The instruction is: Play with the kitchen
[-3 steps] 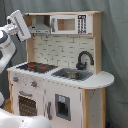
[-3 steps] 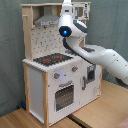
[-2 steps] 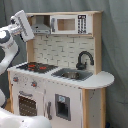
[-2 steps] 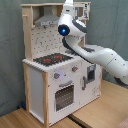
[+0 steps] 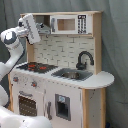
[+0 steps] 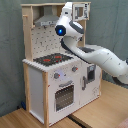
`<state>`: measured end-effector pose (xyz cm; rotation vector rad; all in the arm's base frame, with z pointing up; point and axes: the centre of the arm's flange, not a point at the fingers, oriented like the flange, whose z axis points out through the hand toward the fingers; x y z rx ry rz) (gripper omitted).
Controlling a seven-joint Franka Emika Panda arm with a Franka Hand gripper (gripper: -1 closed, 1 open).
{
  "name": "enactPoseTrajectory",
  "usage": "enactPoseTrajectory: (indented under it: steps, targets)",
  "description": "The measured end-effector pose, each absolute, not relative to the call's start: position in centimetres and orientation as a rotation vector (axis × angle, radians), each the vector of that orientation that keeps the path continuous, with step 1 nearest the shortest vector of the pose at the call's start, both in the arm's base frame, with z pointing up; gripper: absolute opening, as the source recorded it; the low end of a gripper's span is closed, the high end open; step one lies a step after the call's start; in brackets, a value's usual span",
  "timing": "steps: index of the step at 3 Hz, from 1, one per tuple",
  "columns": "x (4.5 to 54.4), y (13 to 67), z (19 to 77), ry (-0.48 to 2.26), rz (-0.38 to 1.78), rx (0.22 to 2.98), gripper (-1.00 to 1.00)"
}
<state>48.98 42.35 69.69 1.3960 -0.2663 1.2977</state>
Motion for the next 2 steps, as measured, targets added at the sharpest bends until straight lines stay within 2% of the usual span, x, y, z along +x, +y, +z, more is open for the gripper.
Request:
enactPoseTrajectory:
  steps: [2]
  targets:
    - [51.4, 41.7, 71.8, -0.203, 1.265, 1.445, -1.00]
